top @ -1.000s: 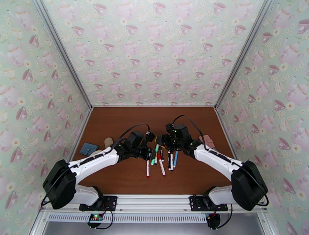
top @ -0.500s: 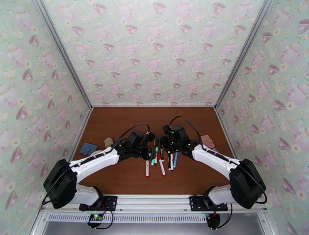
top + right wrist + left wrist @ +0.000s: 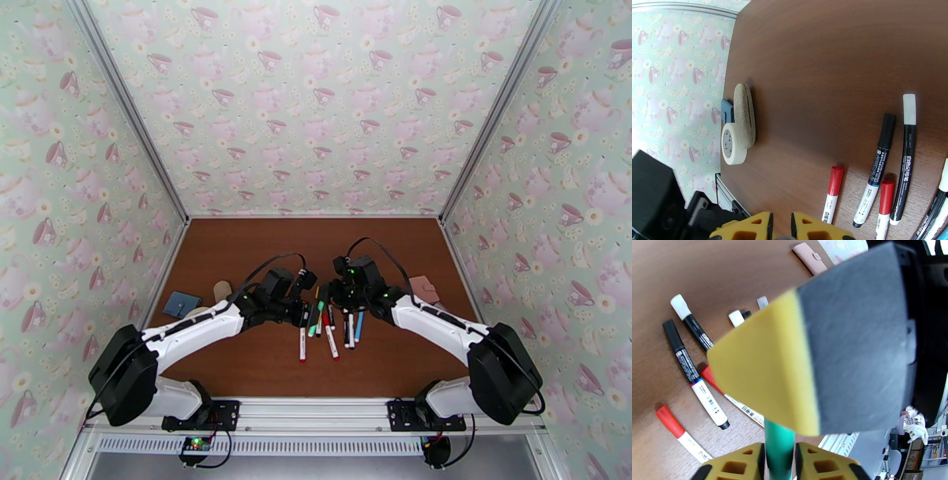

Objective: Open the pen caps

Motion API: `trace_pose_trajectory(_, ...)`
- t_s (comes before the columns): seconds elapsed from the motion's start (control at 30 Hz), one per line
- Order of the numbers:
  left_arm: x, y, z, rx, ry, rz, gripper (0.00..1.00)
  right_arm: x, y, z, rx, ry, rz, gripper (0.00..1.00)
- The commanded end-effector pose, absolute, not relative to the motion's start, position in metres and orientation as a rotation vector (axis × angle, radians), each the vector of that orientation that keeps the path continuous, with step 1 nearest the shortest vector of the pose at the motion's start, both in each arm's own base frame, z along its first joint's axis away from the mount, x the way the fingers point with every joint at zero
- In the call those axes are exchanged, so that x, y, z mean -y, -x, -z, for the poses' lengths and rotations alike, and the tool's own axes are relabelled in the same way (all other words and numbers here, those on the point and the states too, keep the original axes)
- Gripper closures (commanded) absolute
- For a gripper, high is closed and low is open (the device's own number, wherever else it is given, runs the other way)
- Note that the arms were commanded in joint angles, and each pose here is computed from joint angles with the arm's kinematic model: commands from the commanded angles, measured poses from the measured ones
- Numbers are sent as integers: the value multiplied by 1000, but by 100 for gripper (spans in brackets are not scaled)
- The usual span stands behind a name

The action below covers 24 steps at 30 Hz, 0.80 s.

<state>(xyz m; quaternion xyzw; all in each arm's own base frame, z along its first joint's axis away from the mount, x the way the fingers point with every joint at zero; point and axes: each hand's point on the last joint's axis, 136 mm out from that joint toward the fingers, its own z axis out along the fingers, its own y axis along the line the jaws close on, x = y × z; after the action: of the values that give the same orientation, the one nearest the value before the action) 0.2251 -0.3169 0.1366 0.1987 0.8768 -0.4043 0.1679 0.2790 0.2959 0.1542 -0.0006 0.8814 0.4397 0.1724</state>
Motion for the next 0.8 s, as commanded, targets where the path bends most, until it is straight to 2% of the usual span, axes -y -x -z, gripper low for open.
trace_pose_trajectory(0.0, 322, -221, -147, -2436, -557, 1284, 61, -299, -282, -173, -2450, 20, -1260, 86)
trace_pose_trajectory(0.23, 323, -223, -151, -2377, -529, 1372, 59, -306, -279, -184, -2421, 28, -1351, 86)
trace_pose_trajectory(0.6, 324, -224, -147, -2381, -512, 1380, 78, -306, -282, -181, -2396, -29, -1376, 86)
trace_pose_trajectory(0.77, 316, -227, -141, -2396, -491, 1299, 92, -289, -290, -175, -2372, -153, -1287, 89)
